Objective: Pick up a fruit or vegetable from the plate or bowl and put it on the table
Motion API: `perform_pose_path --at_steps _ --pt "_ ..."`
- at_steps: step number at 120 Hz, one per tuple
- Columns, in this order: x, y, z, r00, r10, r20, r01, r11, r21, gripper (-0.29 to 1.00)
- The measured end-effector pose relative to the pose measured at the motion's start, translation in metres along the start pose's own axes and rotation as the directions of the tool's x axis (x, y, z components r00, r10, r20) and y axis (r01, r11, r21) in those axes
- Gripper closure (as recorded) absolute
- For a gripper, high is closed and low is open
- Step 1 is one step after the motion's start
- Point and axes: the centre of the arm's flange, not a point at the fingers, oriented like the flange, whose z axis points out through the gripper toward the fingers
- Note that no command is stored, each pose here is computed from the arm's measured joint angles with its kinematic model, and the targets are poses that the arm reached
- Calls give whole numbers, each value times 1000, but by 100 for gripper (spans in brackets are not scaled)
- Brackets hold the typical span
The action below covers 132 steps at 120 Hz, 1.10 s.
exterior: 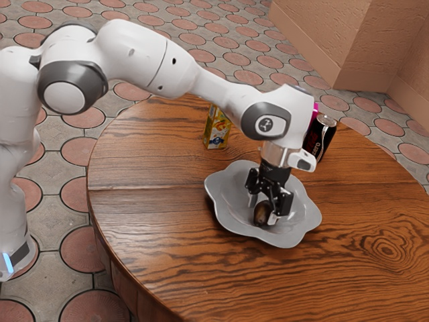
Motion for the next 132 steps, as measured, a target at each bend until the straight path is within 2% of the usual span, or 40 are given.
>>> perform_pose_path --at_steps 32,68,75,108,132 --pt "8 -7 3 1000 -11 -1 11 1000 6 12" --pt "11 -3 2 1000 5 -10 -5 1000 15 27" --pt "12 -1 -3 1000 12 -18 -12 1000 16 31" --pt "13 16 -62 995 50 -86 -51 999 -5 32" --pt "13 12 -68 996 49 -69 -50 999 1 33"
